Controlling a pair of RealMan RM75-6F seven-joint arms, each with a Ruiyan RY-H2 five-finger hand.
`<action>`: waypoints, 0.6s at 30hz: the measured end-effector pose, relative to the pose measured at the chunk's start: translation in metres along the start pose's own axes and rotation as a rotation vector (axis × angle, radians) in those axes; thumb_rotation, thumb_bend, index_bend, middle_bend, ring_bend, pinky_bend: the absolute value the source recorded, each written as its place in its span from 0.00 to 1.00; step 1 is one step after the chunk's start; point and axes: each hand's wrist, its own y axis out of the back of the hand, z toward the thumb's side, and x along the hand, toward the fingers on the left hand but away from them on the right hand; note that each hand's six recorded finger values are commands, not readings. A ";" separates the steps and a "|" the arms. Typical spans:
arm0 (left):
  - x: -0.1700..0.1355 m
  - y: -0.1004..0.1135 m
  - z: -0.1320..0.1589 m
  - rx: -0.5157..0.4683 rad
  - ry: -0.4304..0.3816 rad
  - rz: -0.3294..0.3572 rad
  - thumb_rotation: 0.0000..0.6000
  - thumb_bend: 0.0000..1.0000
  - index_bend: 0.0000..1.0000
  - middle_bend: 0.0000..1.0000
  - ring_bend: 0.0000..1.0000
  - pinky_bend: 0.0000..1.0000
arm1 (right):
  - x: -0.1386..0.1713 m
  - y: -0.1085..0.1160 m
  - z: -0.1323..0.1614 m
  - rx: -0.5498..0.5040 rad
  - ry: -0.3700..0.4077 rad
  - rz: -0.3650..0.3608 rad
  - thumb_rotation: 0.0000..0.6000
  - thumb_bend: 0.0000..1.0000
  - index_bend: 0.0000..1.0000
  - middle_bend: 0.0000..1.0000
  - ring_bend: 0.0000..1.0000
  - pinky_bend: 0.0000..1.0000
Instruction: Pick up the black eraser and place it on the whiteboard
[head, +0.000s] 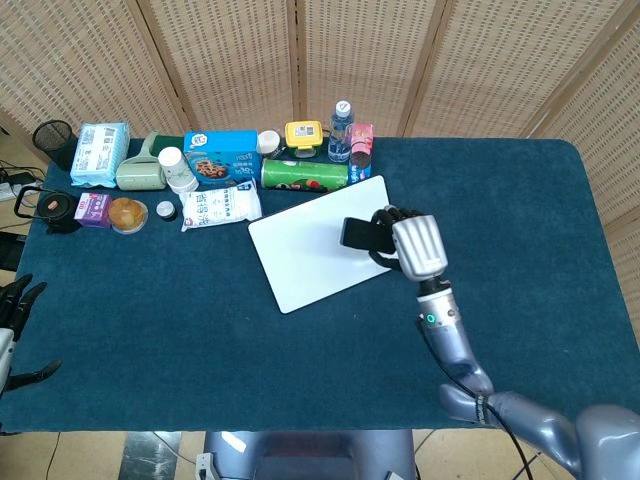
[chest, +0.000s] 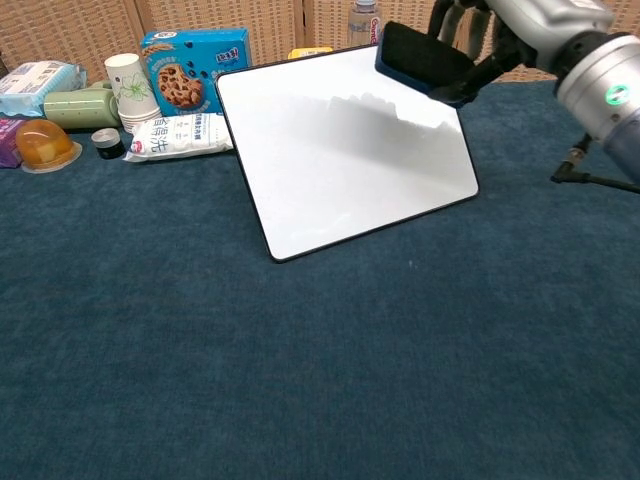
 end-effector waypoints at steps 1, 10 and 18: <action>0.000 0.000 0.000 0.000 0.001 0.000 1.00 0.08 0.00 0.00 0.00 0.07 | -0.003 -0.003 0.004 -0.006 -0.004 -0.001 1.00 0.33 0.55 0.62 0.58 0.64; 0.002 0.001 -0.004 -0.009 0.011 -0.002 1.00 0.08 0.00 0.00 0.00 0.07 | -0.023 -0.028 0.021 0.038 -0.034 0.029 1.00 0.33 0.55 0.62 0.58 0.64; 0.007 0.002 -0.010 -0.019 0.019 -0.011 1.00 0.08 0.00 0.00 0.00 0.07 | -0.030 -0.043 0.008 0.116 -0.064 0.041 1.00 0.33 0.55 0.62 0.58 0.64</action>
